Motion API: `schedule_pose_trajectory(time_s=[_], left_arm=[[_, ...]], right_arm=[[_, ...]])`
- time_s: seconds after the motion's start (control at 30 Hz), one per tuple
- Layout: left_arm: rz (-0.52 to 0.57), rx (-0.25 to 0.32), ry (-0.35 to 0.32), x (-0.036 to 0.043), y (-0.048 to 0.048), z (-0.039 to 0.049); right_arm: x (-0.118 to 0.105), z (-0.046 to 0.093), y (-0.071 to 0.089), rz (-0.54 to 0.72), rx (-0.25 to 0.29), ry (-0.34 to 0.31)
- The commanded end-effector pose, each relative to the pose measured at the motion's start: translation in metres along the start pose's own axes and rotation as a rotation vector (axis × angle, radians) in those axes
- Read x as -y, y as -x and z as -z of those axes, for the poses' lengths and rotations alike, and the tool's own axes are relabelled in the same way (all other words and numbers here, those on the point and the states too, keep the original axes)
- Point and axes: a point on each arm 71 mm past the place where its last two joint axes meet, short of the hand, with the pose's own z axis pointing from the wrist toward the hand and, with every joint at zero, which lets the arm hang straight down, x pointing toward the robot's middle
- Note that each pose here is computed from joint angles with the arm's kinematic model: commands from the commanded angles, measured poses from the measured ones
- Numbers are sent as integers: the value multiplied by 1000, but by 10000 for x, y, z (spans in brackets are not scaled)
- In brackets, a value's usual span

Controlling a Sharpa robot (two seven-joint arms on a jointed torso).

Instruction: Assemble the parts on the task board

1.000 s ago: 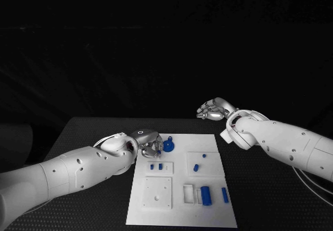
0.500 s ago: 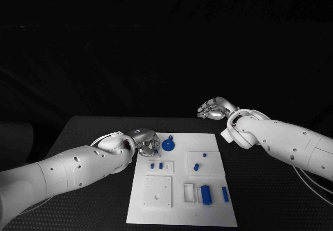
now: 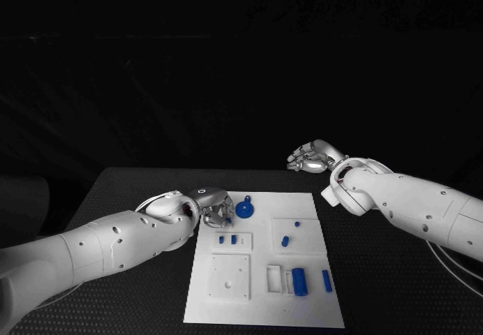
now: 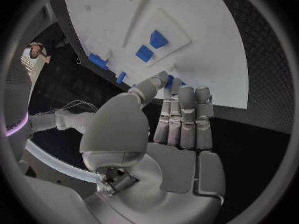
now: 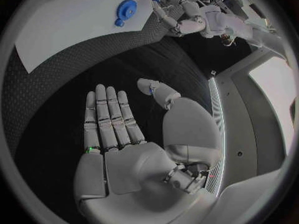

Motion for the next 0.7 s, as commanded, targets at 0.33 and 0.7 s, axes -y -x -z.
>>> schedule_pose_trajectory(time_s=[0.33, 0.7], left_arm=[[10, -33, -6, 28, -87, -25], [3, -42, -9, 50, -124, -48]], right_arm=[[-12, 0, -11, 1, -9, 11], [-19, -1, -17, 1, -10, 13]])
